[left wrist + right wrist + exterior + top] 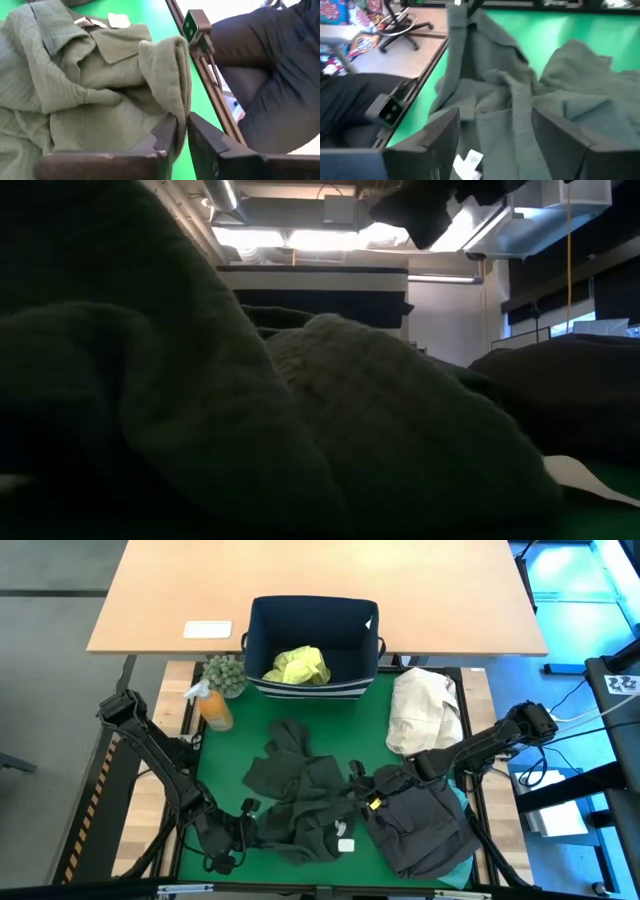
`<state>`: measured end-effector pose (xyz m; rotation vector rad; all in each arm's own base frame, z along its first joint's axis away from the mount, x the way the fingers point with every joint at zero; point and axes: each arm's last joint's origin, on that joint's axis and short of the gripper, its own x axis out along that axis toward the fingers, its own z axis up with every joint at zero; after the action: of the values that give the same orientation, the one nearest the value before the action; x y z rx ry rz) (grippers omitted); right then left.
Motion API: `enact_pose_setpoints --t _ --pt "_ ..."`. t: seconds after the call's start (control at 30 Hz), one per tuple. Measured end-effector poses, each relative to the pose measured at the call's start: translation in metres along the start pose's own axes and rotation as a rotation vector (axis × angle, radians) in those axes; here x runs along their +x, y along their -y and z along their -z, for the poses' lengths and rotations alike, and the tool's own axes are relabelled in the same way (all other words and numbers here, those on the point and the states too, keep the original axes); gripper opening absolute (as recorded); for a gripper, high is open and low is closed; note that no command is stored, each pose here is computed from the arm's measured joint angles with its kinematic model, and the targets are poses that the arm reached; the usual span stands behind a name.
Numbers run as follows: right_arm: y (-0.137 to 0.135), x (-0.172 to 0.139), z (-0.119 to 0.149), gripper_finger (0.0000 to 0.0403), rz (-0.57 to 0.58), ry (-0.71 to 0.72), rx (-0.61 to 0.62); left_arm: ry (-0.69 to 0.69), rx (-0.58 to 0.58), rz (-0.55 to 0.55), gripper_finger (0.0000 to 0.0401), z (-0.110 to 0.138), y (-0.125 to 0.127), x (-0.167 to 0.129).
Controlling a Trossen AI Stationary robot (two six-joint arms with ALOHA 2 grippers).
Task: Fold laundry
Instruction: Fold the green polo shirt
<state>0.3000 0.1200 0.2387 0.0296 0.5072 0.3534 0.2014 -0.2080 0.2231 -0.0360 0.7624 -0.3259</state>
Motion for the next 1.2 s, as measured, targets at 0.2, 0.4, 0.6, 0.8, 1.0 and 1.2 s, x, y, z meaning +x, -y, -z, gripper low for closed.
enact_pose_setpoints --t 0.2,0.4,0.6,0.8,1.0,1.2 --pt "0.000 0.000 -0.005 0.0244 -0.001 0.046 -0.027 0.008 -0.008 -0.003 0.0085 -0.001 0.000 0.000" --pt "0.000 0.000 -0.005 0.0243 0.028 0.054 -0.042 0.070 -0.020 -0.123 0.0124 -0.004 -0.006 0.000" --pt "0.000 0.000 -0.005 0.0243 0.034 0.056 -0.044 0.078 -0.042 -0.143 0.0133 -0.005 -0.009 0.001" --pt "0.001 0.011 -0.003 0.0243 0.032 0.085 -0.056 0.110 -0.035 -0.204 0.0134 -0.006 -0.010 0.001" --pt "0.002 0.033 0.004 0.0243 0.029 0.057 -0.079 0.157 -0.025 -0.296 0.0134 -0.008 -0.014 0.000" --pt "0.001 0.058 -0.002 0.0243 -0.007 0.041 -0.132 0.171 -0.029 -0.326 0.0134 -0.009 -0.016 0.000"
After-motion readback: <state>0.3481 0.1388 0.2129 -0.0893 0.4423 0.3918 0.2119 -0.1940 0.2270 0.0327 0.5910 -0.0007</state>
